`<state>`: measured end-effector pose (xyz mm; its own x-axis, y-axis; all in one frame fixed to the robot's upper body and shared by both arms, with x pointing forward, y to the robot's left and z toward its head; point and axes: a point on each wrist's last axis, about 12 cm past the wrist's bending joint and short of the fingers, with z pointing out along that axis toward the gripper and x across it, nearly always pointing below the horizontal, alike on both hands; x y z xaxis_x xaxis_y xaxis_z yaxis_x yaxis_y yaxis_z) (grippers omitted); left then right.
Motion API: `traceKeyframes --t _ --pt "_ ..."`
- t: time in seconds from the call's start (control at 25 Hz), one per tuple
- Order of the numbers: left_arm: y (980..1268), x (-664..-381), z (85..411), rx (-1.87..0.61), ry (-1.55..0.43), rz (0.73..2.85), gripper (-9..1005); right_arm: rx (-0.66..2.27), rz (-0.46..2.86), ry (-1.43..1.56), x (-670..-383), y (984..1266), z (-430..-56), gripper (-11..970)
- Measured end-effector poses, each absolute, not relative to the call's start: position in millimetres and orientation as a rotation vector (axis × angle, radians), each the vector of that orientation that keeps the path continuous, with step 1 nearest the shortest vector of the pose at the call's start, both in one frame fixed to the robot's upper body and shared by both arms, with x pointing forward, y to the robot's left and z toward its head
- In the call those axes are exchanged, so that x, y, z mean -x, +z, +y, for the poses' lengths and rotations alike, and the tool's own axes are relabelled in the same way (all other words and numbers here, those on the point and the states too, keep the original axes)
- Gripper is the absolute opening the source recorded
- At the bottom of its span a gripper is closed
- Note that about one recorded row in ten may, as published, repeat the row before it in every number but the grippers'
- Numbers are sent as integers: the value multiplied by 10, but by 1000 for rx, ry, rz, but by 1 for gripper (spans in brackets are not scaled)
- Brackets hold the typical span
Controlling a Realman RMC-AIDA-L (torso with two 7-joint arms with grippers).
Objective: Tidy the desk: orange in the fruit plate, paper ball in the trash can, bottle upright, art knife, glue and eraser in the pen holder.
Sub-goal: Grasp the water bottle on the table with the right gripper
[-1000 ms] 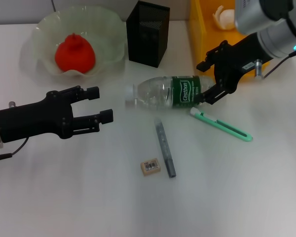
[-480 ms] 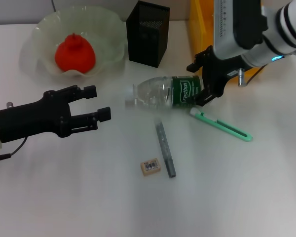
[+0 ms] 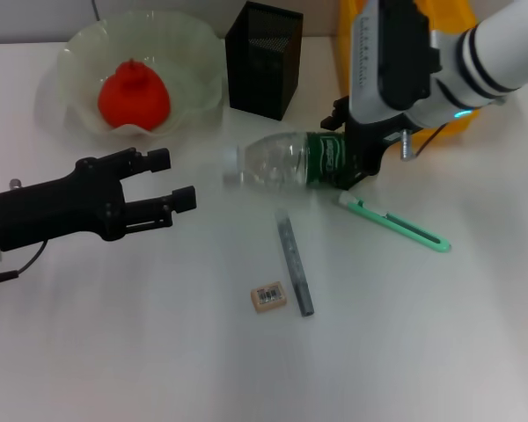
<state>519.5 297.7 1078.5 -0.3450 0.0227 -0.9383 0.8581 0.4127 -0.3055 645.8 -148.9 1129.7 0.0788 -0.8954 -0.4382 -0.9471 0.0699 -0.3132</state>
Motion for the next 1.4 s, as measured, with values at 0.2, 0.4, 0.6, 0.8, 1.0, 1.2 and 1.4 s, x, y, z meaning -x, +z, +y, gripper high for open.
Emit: traceKeyframes --t 0.2,0.4,0.6,0.8,1.0,1.2,1.4 --pt "10802 -5213 2986 -774 -1066 1688 836 1847 1819 114 -6472 11255 -1427 801" --pt "10809 -5220 2988 -777 -1065 1687 836 1851 1866 137 -6459 11263 -1394 801" --pt "10812 -5223 2994 -776 -1063 1687 836 1841 1974 82 -6465 11277 -1448 800" --pt "10818 -5228 2995 -774 -1064 1688 836 1837 2027 112 -6424 11352 -1453 800" --pt "10825 -5235 2993 -776 -1064 1688 836 1833 2067 123 -6400 11383 -1460 800" --pt "10827 -5235 2986 -775 -1067 1685 836 1832 2085 134 -6386 11374 -1447 800" --pt "10831 -5233 2984 -776 -1071 1681 836 1813 2115 146 -6381 11379 -1421 800"
